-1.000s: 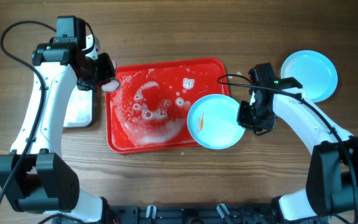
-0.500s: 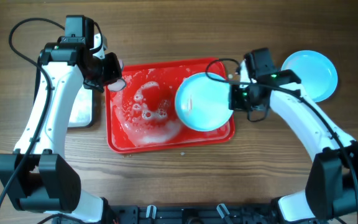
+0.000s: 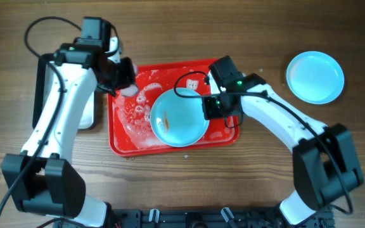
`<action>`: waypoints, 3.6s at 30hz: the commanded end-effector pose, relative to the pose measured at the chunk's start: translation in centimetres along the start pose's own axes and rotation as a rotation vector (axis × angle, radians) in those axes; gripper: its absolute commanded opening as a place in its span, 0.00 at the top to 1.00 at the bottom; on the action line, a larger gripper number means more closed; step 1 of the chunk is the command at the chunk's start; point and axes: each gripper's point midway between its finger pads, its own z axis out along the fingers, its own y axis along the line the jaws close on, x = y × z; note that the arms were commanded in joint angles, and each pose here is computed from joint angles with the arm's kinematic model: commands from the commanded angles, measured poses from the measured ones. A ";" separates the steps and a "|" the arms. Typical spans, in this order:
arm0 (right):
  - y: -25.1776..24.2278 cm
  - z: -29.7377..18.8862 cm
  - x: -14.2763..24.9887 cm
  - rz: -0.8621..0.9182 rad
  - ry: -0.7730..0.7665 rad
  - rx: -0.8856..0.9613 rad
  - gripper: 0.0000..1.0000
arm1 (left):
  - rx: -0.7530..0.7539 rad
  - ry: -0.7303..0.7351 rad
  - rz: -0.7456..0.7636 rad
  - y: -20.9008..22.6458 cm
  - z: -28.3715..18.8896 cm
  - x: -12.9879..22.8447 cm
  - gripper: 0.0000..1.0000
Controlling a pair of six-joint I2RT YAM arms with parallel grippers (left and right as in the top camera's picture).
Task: Clean dirty plates on tray and stack at the side
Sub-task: 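Move the right gripper back and grip the last plate's rim, then tilt the last plate up and bring the sponge to it, then scrub the last plate with the sponge in the left gripper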
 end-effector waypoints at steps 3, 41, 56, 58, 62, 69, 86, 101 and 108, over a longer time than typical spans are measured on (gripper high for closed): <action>1.2 1.6 -2.9 0.117 -0.002 -0.017 0.96 | 0.003 0.052 -0.002 -1.8 2.5 2.5 0.96; 1.4 5.2 -3.6 0.160 0.012 -0.062 0.96 | -0.227 0.082 0.129 1.2 16.8 6.3 0.96; 1.5 5.2 -3.6 0.159 0.012 -0.067 0.96 | -0.340 0.126 0.222 0.4 14.0 6.1 0.96; 1.4 5.2 -3.6 0.159 0.014 -0.065 0.96 | -0.161 0.193 0.201 -2.5 14.3 7.1 0.96; 1.5 5.2 -3.6 0.158 0.014 -0.066 0.96 | -0.068 0.314 0.159 -3.3 13.9 9.5 0.96; 1.5 5.2 -3.6 0.157 0.015 -0.069 0.96 | -0.115 0.386 0.091 -1.0 12.9 10.4 0.96; 1.5 5.2 -3.6 0.154 0.015 -0.069 0.96 | -0.581 -0.046 0.156 4.2 14.8 2.3 0.96; 1.5 5.2 -3.6 0.152 0.015 -0.069 0.96 | -0.008 0.451 0.139 -4.0 18.5 12.6 0.96; 1.5 5.2 -3.6 0.152 0.015 -0.069 0.96 | 0.263 0.463 0.096 -7.3 16.5 10.1 0.96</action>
